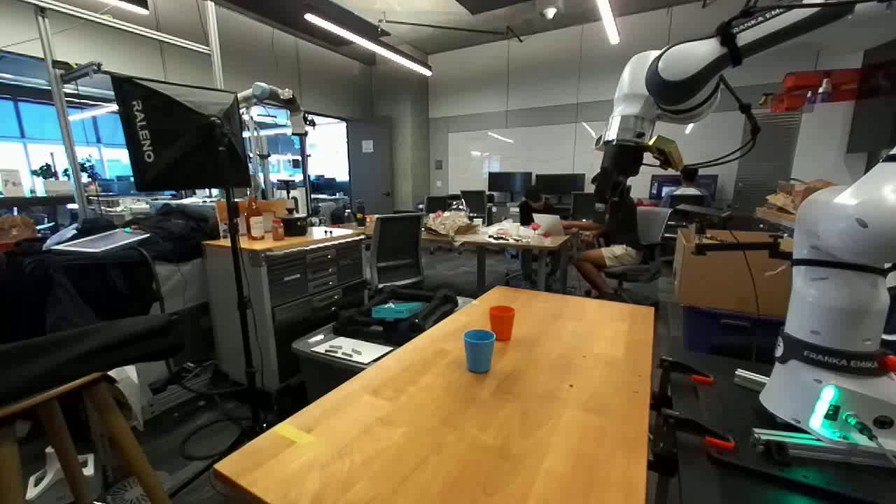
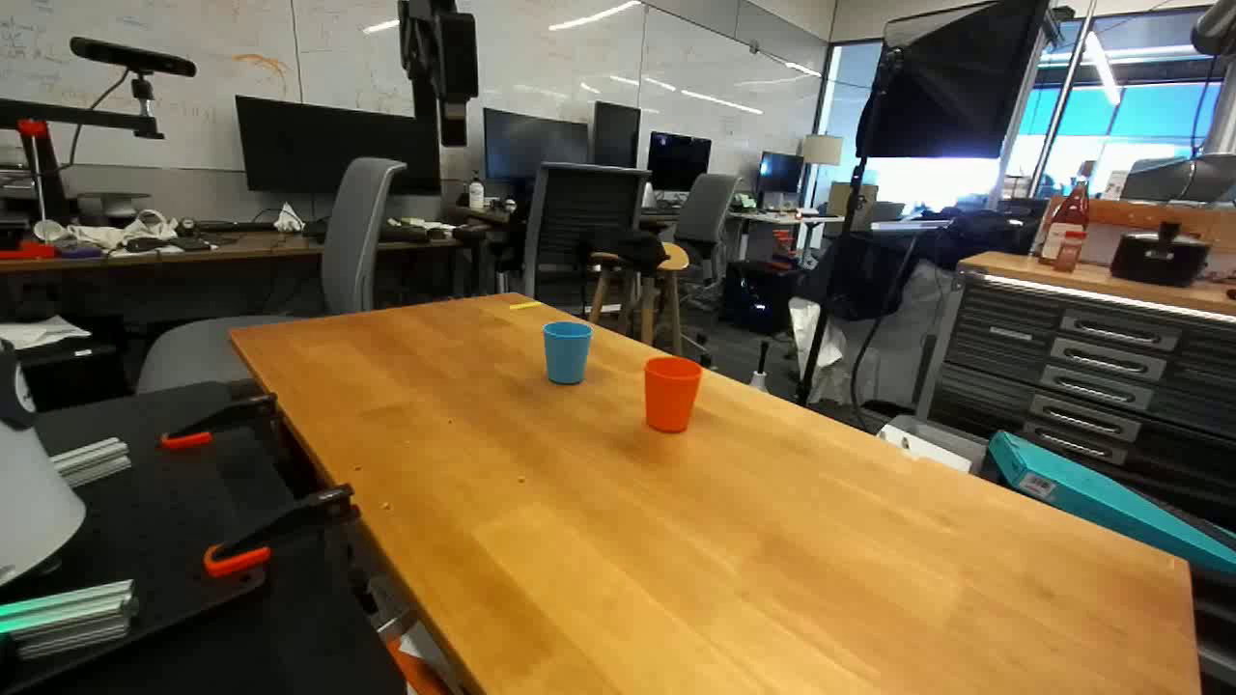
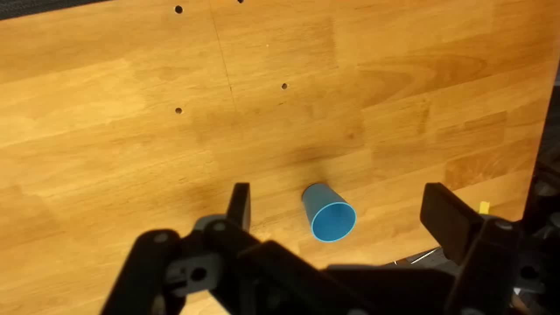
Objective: Put the blue cup on top of the orange cup
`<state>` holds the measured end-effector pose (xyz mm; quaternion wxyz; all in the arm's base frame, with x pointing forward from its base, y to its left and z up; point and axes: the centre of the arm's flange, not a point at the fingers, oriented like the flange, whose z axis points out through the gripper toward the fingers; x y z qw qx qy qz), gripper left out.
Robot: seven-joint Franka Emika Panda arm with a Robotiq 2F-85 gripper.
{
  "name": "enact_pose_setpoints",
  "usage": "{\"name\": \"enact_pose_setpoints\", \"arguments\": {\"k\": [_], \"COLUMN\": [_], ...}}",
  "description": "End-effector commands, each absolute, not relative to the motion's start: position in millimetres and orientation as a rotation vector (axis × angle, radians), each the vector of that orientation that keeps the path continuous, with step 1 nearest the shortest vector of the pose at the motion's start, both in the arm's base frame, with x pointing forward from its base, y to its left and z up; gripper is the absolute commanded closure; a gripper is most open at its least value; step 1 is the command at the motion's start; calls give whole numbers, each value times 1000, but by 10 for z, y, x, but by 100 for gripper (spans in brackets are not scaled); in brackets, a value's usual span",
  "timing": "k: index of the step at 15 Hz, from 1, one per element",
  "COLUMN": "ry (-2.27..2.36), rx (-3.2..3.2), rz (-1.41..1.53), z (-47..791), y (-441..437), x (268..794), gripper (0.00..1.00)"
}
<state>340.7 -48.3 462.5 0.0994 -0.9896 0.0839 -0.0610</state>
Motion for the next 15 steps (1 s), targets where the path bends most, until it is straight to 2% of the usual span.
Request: {"name": "enact_pose_setpoints", "arguments": {"k": [1,6,15], "ry": [248,215,28], "rx": [-2926,-2961,-3141], "rz": [-185,-231,-311], "z": [4637,4551,3483], "y": [-485,-392,745], "x": [3410,3458,4602], "gripper": [0,0,0]}}
